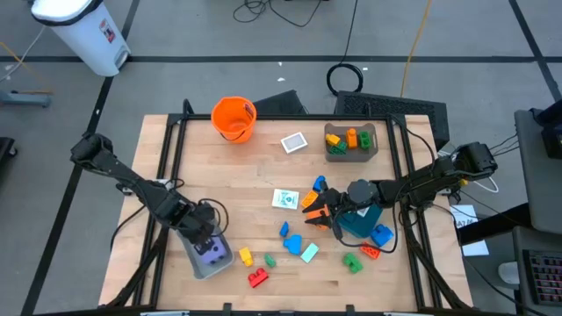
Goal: Pick & Place Toys
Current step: Adjust the purple dice in the gray bin
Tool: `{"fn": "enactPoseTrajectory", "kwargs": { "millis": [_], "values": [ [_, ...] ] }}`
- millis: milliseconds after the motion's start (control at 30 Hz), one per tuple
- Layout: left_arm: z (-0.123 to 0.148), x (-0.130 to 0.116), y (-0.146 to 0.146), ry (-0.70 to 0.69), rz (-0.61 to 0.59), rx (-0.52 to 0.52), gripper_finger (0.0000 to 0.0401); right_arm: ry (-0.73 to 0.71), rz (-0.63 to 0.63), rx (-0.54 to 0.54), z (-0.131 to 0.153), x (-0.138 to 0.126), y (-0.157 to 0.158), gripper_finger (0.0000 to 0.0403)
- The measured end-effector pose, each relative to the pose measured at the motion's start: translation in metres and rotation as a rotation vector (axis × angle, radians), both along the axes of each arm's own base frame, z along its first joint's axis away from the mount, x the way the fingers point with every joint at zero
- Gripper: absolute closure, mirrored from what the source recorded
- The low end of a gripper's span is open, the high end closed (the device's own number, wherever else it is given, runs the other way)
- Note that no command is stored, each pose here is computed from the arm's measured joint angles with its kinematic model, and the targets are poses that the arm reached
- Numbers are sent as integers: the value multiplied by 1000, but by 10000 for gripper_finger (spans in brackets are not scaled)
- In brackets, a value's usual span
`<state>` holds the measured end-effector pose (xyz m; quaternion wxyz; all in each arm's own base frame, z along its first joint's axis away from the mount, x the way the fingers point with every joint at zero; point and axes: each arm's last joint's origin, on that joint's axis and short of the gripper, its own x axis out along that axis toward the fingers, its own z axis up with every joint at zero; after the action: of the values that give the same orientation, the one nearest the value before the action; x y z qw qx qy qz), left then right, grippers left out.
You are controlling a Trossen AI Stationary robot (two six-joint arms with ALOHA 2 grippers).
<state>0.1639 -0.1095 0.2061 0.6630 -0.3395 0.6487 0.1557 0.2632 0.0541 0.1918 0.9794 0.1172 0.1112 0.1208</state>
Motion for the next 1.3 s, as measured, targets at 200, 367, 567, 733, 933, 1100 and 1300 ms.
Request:
{"fn": "enactPoseTrajectory", "kwargs": {
  "millis": [200,367,567,733,933,1100,1300],
  "values": [
    [-8,7,-6,21,-28,-29,371,0,0,0,0,0,0,248],
    [-24,19,-16,47,-127,-87,371,0,0,0,0,0,0,248],
    [-38,29,-18,31,-166,-32,371,0,0,0,0,0,0,248],
    [-35,40,-25,-112,-300,-95,371,0,0,0,0,0,0,248],
    [-32,44,-29,-183,-357,-143,371,0,0,0,0,0,0,248],
    [-29,51,-34,-266,-393,-196,371,0,0,0,0,0,0,248],
    [-31,49,-31,-241,-386,-160,371,0,0,0,0,0,0,248]
  ]
}}
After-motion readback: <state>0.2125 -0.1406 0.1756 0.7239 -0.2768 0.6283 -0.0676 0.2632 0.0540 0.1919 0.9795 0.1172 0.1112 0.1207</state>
